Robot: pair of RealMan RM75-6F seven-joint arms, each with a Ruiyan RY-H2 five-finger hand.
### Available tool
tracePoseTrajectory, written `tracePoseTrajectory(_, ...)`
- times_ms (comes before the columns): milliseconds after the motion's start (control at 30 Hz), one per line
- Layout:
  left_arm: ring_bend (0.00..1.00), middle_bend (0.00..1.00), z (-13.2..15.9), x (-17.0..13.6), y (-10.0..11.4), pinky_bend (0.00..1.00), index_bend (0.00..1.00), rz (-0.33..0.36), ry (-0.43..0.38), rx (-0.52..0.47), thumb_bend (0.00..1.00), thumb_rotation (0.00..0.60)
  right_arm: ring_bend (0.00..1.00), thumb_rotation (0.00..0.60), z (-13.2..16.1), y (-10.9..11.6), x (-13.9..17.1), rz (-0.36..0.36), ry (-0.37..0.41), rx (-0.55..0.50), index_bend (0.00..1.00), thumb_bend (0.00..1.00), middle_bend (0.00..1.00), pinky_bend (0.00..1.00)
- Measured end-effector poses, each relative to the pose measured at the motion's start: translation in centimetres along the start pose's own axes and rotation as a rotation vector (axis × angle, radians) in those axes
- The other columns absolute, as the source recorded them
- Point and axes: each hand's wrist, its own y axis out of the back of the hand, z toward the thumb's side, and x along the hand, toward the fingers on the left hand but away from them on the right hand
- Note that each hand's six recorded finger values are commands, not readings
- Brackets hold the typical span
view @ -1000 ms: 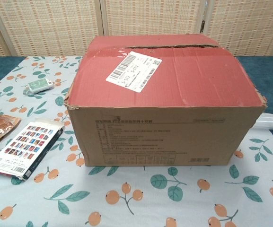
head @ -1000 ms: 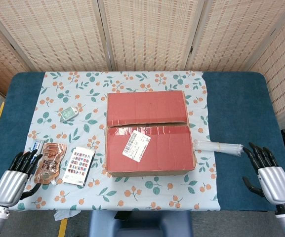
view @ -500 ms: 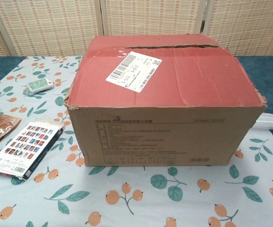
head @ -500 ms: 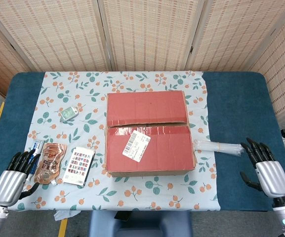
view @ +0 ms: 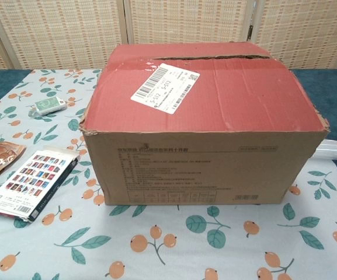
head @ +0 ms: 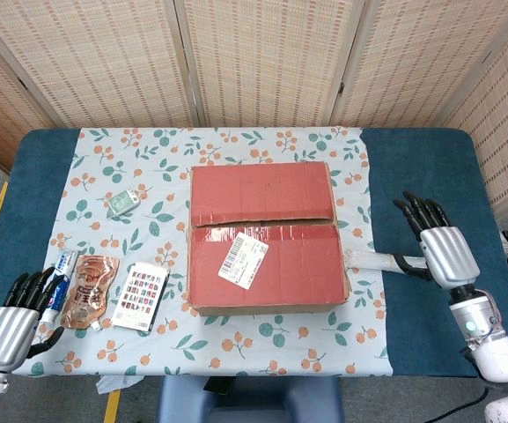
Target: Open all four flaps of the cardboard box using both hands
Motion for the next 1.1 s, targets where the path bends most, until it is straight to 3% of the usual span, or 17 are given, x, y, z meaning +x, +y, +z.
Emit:
tracePoseTrajectory(167, 0.00, 0.01, -1.1, 1.2, -0.3, 0.00, 0.07, -0.034, 0.021, -0.006, 0.34, 0.600, 0.00, 0.600, 1.2, 0.1, -2.7, 0.038, 0.004, -0.022, 0.08, 0.42, 0.00, 0.00)
tracePoseTrajectory(500, 0.00, 0.01, -3.8, 2.6, 0.8, 0.00, 0.07, -0.020, 0.086, -0.049, 0.34, 0.600, 0.00, 0.600, 3.8, -1.2, -7.0, 0.209, 0.061, -0.130, 0.15, 0.42, 0.00, 0.00)
tracePoseTrajectory(800, 0.00, 0.01, -5.3, 2.8, 1.3, 0.00, 0.06, -0.025, 0.121, -0.108, 0.34, 0.600, 0.00, 0.600, 6.1, -1.3, -11.3, 0.190, 0.111, -0.066, 0.15, 0.42, 0.00, 0.00)
tracePoseTrajectory(1100, 0.00, 0.01, -5.8, 3.0, 1.1, 0.00, 0.06, -0.035, 0.138, -0.138, 0.34, 0.600, 0.00, 0.600, 6.9, -2.7, -12.5, 0.217, 0.140, -0.057, 0.15, 0.42, 0.00, 0.00)
